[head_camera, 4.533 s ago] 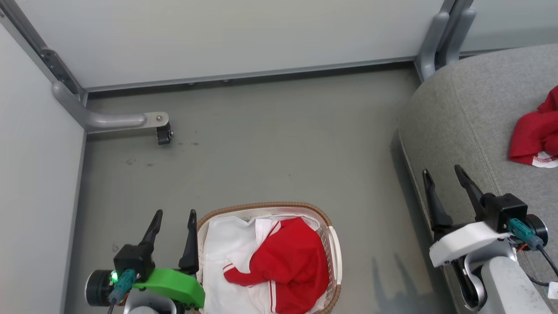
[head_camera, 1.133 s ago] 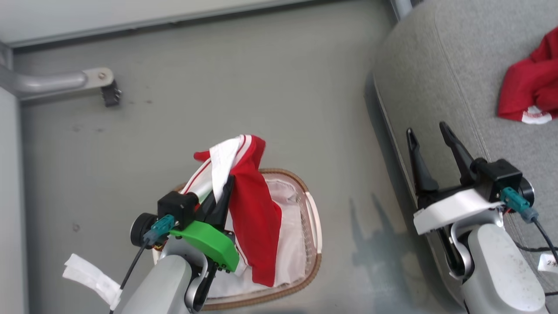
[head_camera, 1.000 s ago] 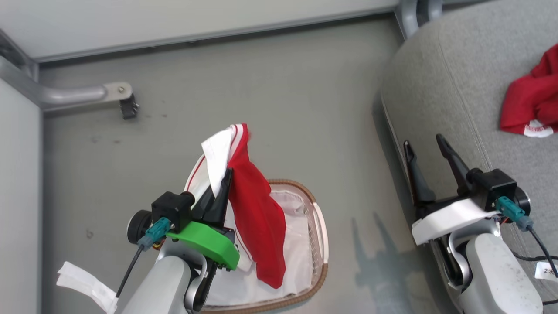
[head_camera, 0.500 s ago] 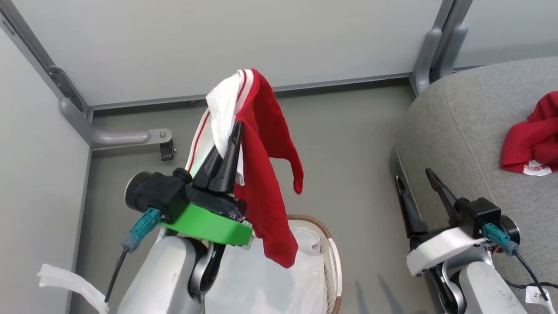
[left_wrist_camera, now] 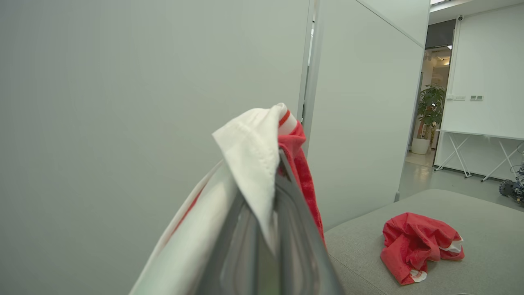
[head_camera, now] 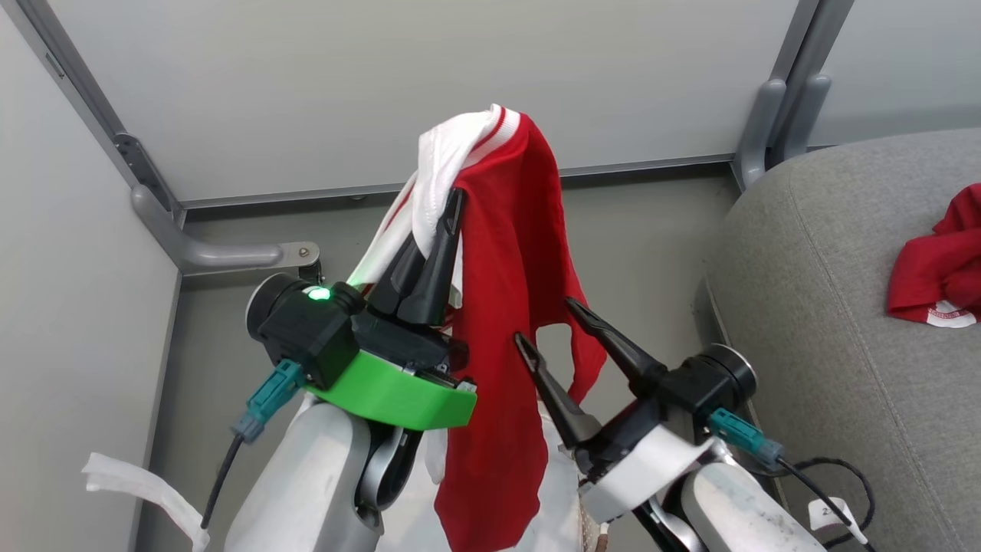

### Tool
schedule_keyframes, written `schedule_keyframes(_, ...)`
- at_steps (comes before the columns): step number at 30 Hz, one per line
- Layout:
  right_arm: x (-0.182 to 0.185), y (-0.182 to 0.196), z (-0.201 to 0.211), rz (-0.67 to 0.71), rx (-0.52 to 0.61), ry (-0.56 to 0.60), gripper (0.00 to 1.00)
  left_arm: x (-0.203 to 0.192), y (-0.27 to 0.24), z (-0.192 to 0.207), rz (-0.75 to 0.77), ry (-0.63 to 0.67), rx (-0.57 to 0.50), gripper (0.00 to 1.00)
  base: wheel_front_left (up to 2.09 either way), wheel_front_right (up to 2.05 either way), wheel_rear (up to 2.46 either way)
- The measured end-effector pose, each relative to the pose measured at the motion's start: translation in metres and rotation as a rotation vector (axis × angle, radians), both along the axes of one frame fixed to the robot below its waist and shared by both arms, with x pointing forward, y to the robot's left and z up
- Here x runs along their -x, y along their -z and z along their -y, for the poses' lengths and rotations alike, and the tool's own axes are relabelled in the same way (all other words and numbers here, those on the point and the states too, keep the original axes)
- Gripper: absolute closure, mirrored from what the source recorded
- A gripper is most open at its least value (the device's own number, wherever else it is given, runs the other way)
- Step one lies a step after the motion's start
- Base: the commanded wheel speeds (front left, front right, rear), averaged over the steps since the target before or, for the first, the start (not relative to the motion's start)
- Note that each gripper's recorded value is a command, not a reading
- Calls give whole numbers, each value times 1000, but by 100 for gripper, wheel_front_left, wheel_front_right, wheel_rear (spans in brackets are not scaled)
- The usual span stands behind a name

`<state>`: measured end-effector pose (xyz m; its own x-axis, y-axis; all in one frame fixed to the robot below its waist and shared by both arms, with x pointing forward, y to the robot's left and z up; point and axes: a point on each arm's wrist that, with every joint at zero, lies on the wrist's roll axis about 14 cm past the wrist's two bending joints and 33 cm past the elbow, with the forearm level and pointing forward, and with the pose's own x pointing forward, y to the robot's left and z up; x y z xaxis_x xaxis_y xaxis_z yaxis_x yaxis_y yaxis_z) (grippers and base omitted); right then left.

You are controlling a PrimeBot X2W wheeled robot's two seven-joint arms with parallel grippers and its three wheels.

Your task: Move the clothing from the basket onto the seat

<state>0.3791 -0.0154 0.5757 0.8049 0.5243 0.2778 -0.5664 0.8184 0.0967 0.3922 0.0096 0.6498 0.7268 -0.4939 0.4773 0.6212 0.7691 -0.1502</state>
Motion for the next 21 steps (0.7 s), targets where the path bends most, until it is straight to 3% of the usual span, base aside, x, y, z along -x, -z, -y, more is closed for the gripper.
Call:
schedule_keyframes(11,6,-35,-51,107,1,-165,0,10,2,3,-20,28,17,100,0,0,0)
schedule_keyframes(21,1,-14,-61,62,60,-185,0,19,4,10,-31,56,22,100,0,0,0)
